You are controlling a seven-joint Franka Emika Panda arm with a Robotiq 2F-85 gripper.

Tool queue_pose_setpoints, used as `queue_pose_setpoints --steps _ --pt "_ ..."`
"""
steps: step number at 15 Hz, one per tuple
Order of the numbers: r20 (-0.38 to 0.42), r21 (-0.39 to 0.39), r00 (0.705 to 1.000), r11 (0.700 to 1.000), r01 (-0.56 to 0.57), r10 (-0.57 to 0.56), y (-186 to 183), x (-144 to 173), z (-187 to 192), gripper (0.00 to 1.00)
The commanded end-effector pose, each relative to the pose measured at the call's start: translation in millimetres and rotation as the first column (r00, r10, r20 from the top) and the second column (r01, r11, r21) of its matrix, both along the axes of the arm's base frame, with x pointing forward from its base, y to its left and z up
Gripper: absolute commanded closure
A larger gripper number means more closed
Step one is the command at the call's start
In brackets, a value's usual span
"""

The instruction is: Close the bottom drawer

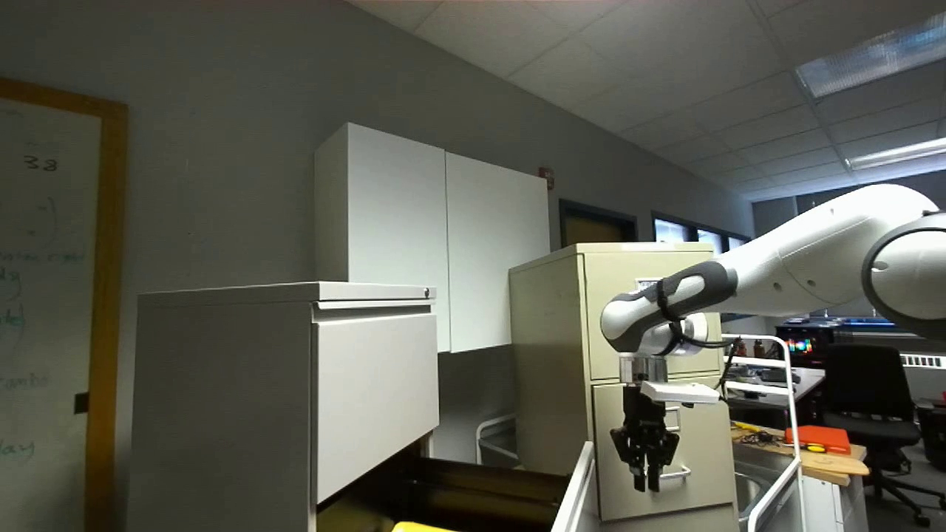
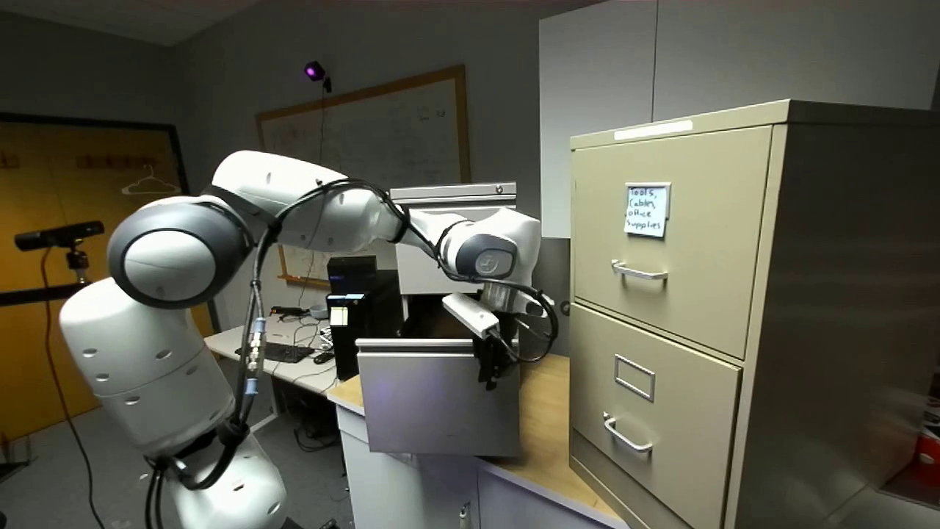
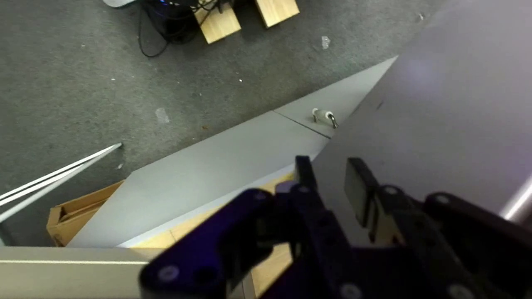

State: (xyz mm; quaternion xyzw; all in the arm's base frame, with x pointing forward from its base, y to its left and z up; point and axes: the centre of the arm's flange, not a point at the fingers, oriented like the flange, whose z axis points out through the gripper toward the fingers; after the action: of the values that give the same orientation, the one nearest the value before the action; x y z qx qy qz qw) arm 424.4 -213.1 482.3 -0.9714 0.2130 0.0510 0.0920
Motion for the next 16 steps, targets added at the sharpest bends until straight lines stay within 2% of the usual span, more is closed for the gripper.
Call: queue_pose_setpoints --steps 1,4,8,12,16 --pt "0.083 0.158 0.99 0.982 0.1 -0.114 -21 19 -17 0.99" --pt "0.134 0.323 0.97 0.934 0.152 -0.204 -23 37 -29 1.0" --pt "0.201 0.525 0.941 0.841 0.131 -0.272 -16 71 -25 1.0" --pt "0.282 0.6 0.921 0.798 0.049 -0.269 0 122 14 1.0" --pt "0.322 0.611 0.915 0.792 -0.005 -0.243 23 173 27 1.0"
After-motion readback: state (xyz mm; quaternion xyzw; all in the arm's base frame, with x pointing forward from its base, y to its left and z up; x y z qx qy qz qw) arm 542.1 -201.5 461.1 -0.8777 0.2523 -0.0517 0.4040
